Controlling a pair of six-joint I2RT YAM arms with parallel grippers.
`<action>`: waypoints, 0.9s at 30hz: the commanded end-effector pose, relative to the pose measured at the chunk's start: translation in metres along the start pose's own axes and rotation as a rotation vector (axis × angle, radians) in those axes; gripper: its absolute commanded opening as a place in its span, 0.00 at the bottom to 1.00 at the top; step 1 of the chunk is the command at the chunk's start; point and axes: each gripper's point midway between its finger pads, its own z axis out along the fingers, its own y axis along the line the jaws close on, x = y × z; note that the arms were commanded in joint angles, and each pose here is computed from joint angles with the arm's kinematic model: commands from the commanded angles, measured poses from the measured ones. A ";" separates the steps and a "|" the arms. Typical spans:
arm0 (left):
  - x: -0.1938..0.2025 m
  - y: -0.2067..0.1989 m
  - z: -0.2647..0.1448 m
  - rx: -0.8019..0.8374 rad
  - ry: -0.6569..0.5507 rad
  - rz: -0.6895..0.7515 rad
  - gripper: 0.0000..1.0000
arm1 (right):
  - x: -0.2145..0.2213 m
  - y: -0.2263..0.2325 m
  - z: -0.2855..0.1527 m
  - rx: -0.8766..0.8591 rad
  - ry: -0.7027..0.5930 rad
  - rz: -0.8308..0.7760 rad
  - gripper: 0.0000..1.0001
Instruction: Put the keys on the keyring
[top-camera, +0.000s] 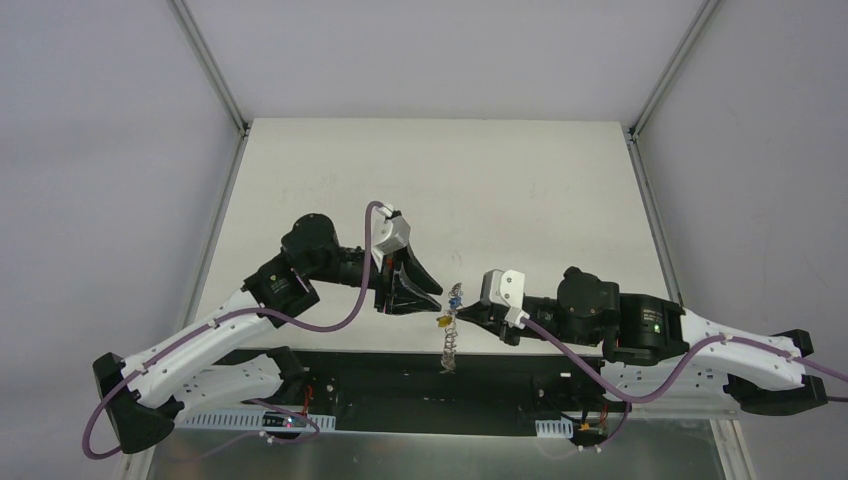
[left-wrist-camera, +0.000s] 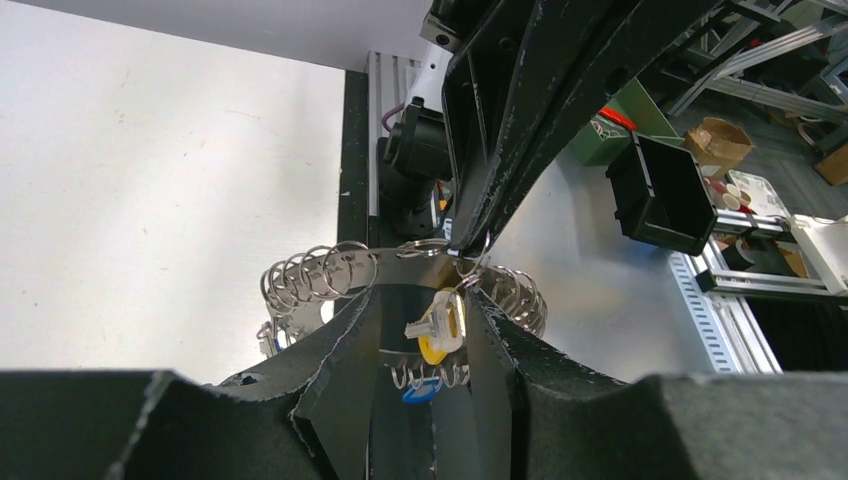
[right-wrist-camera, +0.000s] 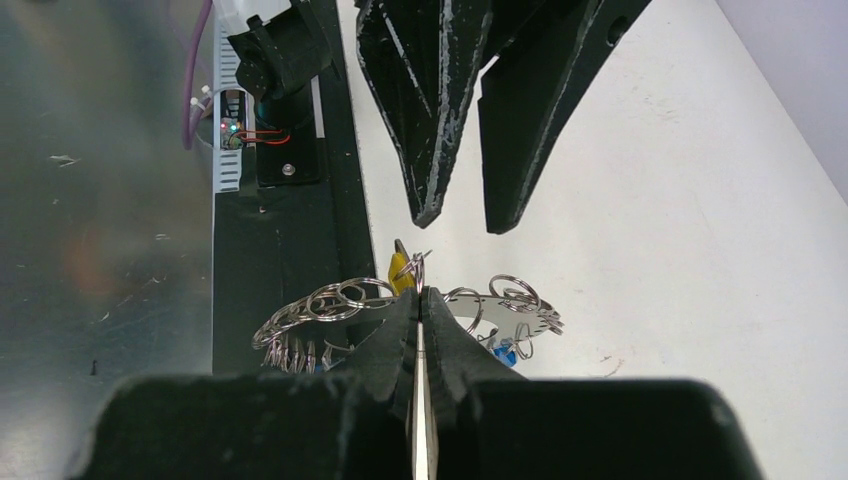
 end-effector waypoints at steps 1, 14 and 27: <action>-0.025 -0.017 0.002 0.076 -0.060 0.068 0.36 | -0.038 0.003 -0.006 -0.023 -0.125 0.034 0.00; -0.013 -0.032 0.003 0.176 -0.028 0.046 0.33 | -0.047 0.000 -0.008 -0.014 -0.161 0.032 0.00; -0.010 -0.028 0.007 0.171 -0.022 0.034 0.31 | -0.053 0.000 -0.009 -0.017 -0.178 0.036 0.00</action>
